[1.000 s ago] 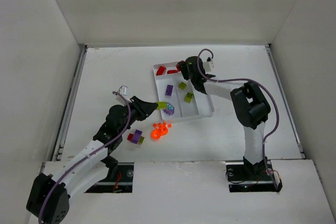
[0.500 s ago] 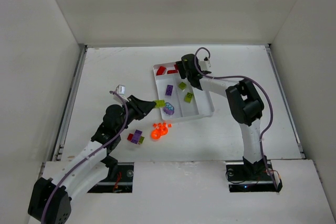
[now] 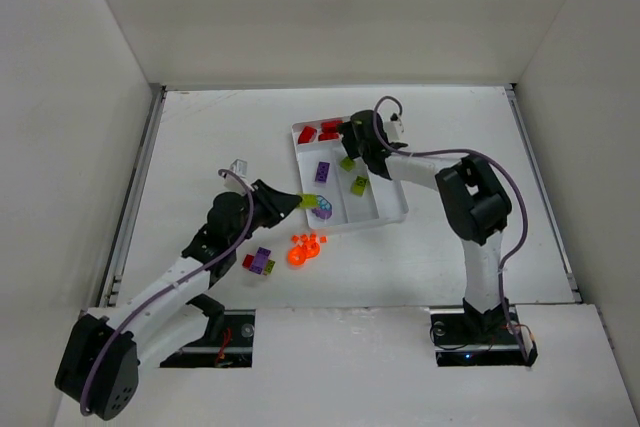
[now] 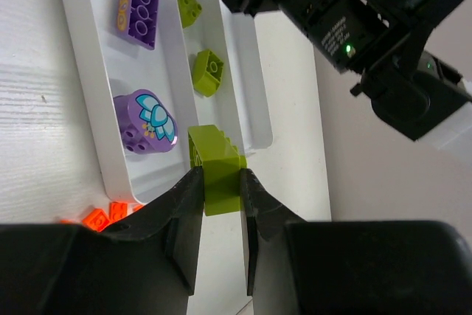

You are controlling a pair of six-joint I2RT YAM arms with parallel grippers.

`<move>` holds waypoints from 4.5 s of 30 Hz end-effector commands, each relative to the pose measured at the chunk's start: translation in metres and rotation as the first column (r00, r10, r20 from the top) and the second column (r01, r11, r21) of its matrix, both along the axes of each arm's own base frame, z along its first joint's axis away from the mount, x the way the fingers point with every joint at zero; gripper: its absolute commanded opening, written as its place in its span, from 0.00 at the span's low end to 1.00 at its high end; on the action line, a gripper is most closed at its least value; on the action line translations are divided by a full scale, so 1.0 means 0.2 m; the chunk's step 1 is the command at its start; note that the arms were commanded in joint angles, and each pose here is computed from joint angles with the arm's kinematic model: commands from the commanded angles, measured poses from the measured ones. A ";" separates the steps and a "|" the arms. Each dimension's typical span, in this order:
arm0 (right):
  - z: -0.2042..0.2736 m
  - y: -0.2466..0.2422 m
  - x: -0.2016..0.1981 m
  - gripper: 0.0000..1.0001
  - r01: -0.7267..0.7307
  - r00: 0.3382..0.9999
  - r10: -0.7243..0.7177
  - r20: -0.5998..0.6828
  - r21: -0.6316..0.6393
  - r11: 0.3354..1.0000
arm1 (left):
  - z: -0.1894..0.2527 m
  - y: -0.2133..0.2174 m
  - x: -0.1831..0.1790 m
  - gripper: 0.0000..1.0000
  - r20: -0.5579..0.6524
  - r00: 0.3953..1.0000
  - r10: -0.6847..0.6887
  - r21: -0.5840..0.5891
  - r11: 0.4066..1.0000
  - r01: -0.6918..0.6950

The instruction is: Sort the legos into containers by color

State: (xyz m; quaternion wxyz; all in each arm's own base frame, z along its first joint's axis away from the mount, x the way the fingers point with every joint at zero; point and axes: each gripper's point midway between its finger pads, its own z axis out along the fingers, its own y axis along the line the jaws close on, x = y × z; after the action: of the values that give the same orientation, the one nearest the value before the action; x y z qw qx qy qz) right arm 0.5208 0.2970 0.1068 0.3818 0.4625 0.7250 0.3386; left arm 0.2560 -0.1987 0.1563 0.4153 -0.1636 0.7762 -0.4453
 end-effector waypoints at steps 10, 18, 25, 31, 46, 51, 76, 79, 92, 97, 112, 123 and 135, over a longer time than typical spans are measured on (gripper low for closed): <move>0.30 -0.38 -0.48 0.17 -0.098 0.961 0.162 0.225 -0.273 0.957 | 0.17 -0.37 0.14 0.13 0.114 0.990 -0.087 0.142 0.987 0.071; 0.44 -0.63 -0.76 0.28 -0.053 0.927 0.217 0.305 -0.466 0.883 | 0.04 -0.57 0.26 0.13 0.086 0.990 -0.113 0.264 0.961 0.087; 0.45 -0.70 -0.86 0.43 -0.036 0.904 0.244 0.350 -0.509 0.860 | -0.12 -0.77 0.29 0.14 0.010 0.981 -0.193 0.297 0.937 0.182; 0.44 -0.69 -0.90 0.49 -0.064 0.888 0.279 0.367 -0.502 0.863 | -0.22 -0.85 0.30 0.17 -0.036 0.976 -0.214 0.318 0.924 0.214; 0.46 -0.63 -0.91 0.68 -0.074 0.866 0.333 0.373 -0.563 0.823 | 0.15 -0.51 0.26 0.63 0.156 0.984 -0.082 0.377 0.926 0.017; 0.50 -0.57 -0.93 0.40 -0.107 0.840 0.391 0.376 -0.591 0.799 | 0.27 -0.24 0.17 0.52 0.215 0.977 0.008 0.337 0.938 -0.082; -0.12 0.49 -1.65 0.56 -0.677 0.484 0.866 -0.124 -0.681 0.281 | -0.11 0.37 -0.04 0.29 0.066 0.966 0.250 0.427 0.868 -0.254; -0.15 0.51 -1.66 0.48 -0.690 0.486 0.862 -0.142 -0.668 0.279 | -0.10 0.37 -0.03 0.30 0.076 0.966 0.247 0.425 0.868 -0.255; -0.31 0.55 -1.70 0.41 -0.778 0.485 0.852 -0.197 -0.542 0.318 | -0.10 0.33 -0.01 0.32 0.092 0.972 0.217 0.436 0.869 -0.235; -0.33 0.55 -1.68 0.30 -0.775 0.507 0.840 -0.193 -0.528 0.346 | -0.07 0.33 0.00 0.33 0.106 0.972 0.210 0.435 0.869 -0.235; -0.13 0.44 -1.67 0.11 -0.728 0.553 0.830 -0.069 -0.525 0.441 | 0.02 0.15 0.03 0.37 0.136 0.987 0.081 0.498 0.856 -0.139; -0.15 0.57 -1.67 0.44 -0.695 0.427 0.896 -0.118 -0.677 0.242 | 0.01 0.16 0.01 0.37 0.136 0.987 0.085 0.482 0.865 -0.141; -0.22 0.61 -1.56 0.51 -0.660 0.369 0.902 -0.225 -0.747 0.083 | 0.02 0.16 0.01 0.37 0.142 0.986 0.083 0.475 0.868 -0.141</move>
State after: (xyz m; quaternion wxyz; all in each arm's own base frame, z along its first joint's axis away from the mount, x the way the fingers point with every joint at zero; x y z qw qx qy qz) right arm 0.1996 0.4162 0.0650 0.3830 -0.2431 0.8574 0.2433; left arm 0.2523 -0.1629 0.1407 0.4922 -0.0716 0.8433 -0.2038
